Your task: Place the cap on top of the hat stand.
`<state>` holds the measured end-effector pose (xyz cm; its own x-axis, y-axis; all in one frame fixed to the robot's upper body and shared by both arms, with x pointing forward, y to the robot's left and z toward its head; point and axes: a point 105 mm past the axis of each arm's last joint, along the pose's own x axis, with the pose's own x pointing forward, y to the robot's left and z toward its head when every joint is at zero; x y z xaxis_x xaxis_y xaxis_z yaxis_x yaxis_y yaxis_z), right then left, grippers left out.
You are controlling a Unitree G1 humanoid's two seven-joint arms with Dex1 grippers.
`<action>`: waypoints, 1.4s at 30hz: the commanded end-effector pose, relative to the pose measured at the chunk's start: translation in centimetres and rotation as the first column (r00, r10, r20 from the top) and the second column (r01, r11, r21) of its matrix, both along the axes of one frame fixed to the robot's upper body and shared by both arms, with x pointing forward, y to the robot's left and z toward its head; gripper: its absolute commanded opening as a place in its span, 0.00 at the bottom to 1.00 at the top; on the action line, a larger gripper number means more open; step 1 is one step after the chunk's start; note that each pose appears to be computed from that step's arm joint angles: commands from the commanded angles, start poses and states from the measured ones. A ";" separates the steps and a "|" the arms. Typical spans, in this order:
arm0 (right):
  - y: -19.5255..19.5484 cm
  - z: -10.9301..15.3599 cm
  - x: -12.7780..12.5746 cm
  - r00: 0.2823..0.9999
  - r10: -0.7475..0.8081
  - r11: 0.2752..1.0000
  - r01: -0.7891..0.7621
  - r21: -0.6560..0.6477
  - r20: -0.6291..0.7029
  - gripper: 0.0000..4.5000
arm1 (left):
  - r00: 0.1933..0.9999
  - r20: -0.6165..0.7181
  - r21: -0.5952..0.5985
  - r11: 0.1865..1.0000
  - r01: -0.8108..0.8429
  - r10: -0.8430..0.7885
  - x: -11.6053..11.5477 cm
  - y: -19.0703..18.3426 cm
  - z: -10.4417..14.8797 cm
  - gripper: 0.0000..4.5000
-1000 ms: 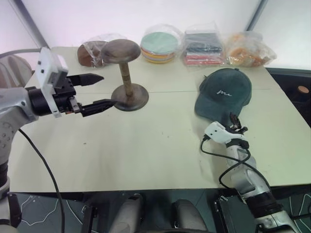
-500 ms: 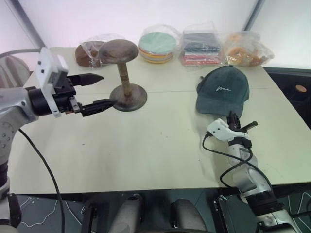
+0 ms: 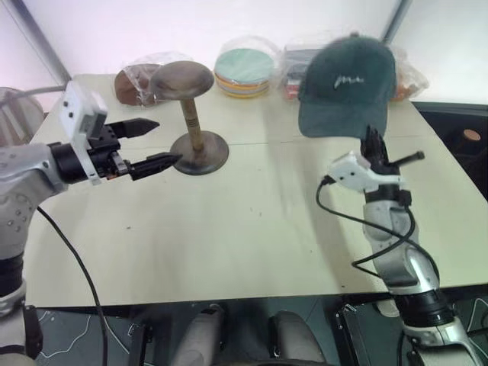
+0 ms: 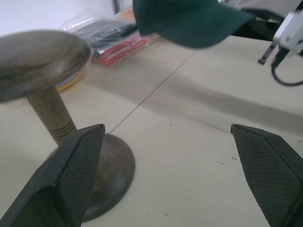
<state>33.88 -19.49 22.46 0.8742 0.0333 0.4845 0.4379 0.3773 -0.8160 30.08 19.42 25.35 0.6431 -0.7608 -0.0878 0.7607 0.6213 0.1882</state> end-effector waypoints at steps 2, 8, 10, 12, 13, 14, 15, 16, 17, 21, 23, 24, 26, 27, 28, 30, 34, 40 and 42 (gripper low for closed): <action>3.2 4.2 -0.2 0.986 0.124 0.992 -0.127 0.017 0.109 0.01 | 0.992 0.047 -0.031 0.993 -0.112 0.114 0.9 1.4 -0.1 1.00; 8.4 5.6 1.1 0.957 0.246 0.964 -0.257 0.063 0.152 0.01 | 0.957 0.072 -0.034 0.959 -0.281 0.283 1.2 3.9 -0.6 1.00; 10.0 5.5 1.6 0.948 0.278 0.952 -0.294 0.084 0.155 0.01 | 0.943 0.085 -0.039 0.946 -0.321 0.323 1.1 4.5 -0.5 1.00; 11.5 5.3 2.0 0.941 0.298 0.946 -0.314 0.085 0.160 0.01 | 0.925 0.096 -0.048 0.930 -0.365 0.368 1.0 5.3 -0.4 1.00; 12.4 5.2 2.2 0.938 0.306 0.942 -0.323 0.088 0.163 0.01 | 0.910 0.102 -0.054 0.916 -0.398 0.402 1.0 5.7 -0.3 1.00; 13.2 5.1 2.4 0.935 0.313 0.940 -0.330 0.089 0.168 0.01 | 0.897 0.105 -0.062 0.903 -0.424 0.429 0.9 6.1 -0.3 1.00; 13.9 5.1 2.6 0.932 0.319 0.937 -0.338 0.093 0.171 0.01 | 0.890 0.104 -0.070 0.896 -0.439 0.444 0.9 6.4 -0.2 1.00; 14.6 5.2 2.8 0.930 0.323 0.935 -0.343 0.094 0.176 0.01 | 0.886 0.101 -0.072 0.892 -0.447 0.452 0.9 6.7 -0.2 1.00; 15.1 5.3 2.8 0.926 0.330 0.932 -0.351 0.095 0.183 0.01 | 0.884 0.100 -0.068 0.889 -0.452 0.457 0.8 6.8 -0.3 1.00; 17.2 5.9 2.9 0.907 0.366 0.915 -0.392 0.098 0.210 0.01 | 0.873 0.094 -0.071 0.878 -0.474 0.479 0.8 7.3 -0.7 1.00; 18.0 6.1 2.8 0.897 0.383 0.906 -0.411 0.099 0.220 0.01 | 0.869 0.094 -0.079 0.874 -0.480 0.486 0.9 7.2 -0.7 1.00; 18.3 6.2 2.7 0.893 0.391 0.902 -0.420 0.099 0.224 0.01 | 0.869 0.095 -0.083 0.874 -0.480 0.486 1.0 7.0 -0.7 1.00; 18.9 6.3 2.4 0.884 0.407 0.894 -0.437 0.096 0.231 0.01 | 0.868 0.097 -0.084 0.873 -0.481 0.488 0.9 6.9 -0.7 1.00; 19.0 6.3 2.3 0.880 0.413 0.891 -0.443 0.095 0.234 0.01 | 0.866 0.099 -0.084 0.871 -0.484 0.491 0.9 6.9 -0.8 1.00; 19.1 6.3 2.2 0.877 0.417 0.889 -0.448 0.095 0.236 0.01 | 0.863 0.099 -0.085 0.869 -0.488 0.495 0.9 6.9 -0.8 1.00; 19.4 6.1 2.0 0.873 0.427 0.884 -0.458 0.093 0.237 0.01 | 0.859 0.103 -0.086 0.865 -0.494 0.501 1.0 6.9 -0.8 1.00; 19.7 5.2 1.8 0.870 0.444 0.877 -0.471 0.092 0.214 0.01 | 0.856 0.103 -0.083 0.862 -0.500 0.507 1.2 6.8 -0.7 1.00; 20.4 3.5 1.1 0.865 0.473 0.866 -0.491 0.091 0.167 0.01 | 0.861 0.095 -0.073 0.866 -0.494 0.499 1.3 6.7 -0.8 1.00; 20.5 3.2 1.0 0.865 0.478 0.864 -0.494 0.094 0.154 0.01 | 0.862 0.092 -0.073 0.867 -0.493 0.498 1.4 6.6 -0.9 1.00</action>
<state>36.21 0.24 23.54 0.7540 0.3574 0.5511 0.2372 0.6343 -0.7358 31.62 26.23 23.26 0.9408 -0.3388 -0.0063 0.3348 0.9264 0.1726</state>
